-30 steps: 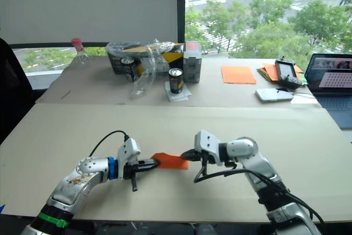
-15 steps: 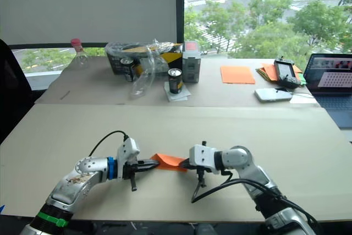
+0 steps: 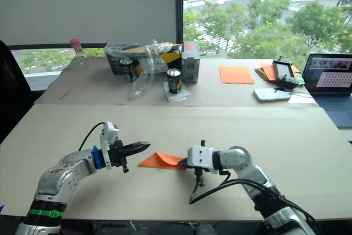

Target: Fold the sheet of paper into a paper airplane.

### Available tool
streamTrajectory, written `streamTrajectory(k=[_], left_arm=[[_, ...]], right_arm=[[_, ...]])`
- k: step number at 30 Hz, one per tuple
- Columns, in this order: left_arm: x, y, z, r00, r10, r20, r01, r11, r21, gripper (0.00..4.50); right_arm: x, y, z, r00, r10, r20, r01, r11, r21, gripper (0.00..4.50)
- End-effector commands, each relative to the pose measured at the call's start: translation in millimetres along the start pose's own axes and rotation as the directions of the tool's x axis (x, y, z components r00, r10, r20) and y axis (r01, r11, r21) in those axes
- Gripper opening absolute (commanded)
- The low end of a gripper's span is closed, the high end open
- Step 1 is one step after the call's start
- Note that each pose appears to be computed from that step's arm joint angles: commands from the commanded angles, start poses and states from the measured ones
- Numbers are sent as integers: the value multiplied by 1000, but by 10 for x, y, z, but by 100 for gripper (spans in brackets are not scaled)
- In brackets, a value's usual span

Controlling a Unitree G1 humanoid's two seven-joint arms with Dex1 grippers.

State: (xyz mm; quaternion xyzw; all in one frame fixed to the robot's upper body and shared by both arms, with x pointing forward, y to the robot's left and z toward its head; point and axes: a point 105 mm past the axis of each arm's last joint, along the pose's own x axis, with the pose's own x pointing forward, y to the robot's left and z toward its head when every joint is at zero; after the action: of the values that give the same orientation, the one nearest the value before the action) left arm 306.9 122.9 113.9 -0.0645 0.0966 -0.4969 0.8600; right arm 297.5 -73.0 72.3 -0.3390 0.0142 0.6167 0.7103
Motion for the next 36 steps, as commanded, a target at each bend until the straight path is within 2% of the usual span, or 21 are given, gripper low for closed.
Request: streamTrajectory(k=[1,4,9,13,16,22,24,27,30,31,35,36], left_arm=[[123,-24,-18,1000,-1,-21,2,999,40,0],[192,-5,-219,994,13,-106,-5,997,77,0],[226,-16,-438,983,6,-181,11,996,91,0],[270,77,-556,972,68,-223,-34,988,154,0],[315,55,-591,971,54,-233,-14,986,167,0],[308,25,-637,966,45,-253,4,982,189,0],[299,21,-653,965,46,-259,6,981,193,0],[301,0,-659,967,45,-250,1,983,181,0],[306,-18,-666,968,42,-248,3,984,178,0],[307,-20,-667,968,42,-248,2,984,177,0],[285,-9,-662,968,53,-246,-9,984,177,0],[277,-6,-662,968,54,-247,-10,984,178,0]], right_arm=[[9,63,-200,996,6,-88,-4,1000,30,4],[-2,80,-206,996,5,-92,-2,1000,31,4],[-30,96,-199,996,5,-90,-2,999,35,4],[-49,74,-126,998,-17,-57,18,1000,15,4],[-87,45,-55,999,-23,-26,24,999,28,4],[-405,-146,221,997,-78,22,78,996,-32,195],[-466,-184,266,996,-86,32,86,996,-11,195],[-501,-351,368,981,-170,89,161,981,105,195],[-349,-406,373,971,-220,89,201,963,182,195],[-300,-406,370,970,-229,85,209,958,195,141],[-30,-262,307,980,-197,42,185,962,202,6],[9,-242,312,981,-190,44,178,962,207,3]])
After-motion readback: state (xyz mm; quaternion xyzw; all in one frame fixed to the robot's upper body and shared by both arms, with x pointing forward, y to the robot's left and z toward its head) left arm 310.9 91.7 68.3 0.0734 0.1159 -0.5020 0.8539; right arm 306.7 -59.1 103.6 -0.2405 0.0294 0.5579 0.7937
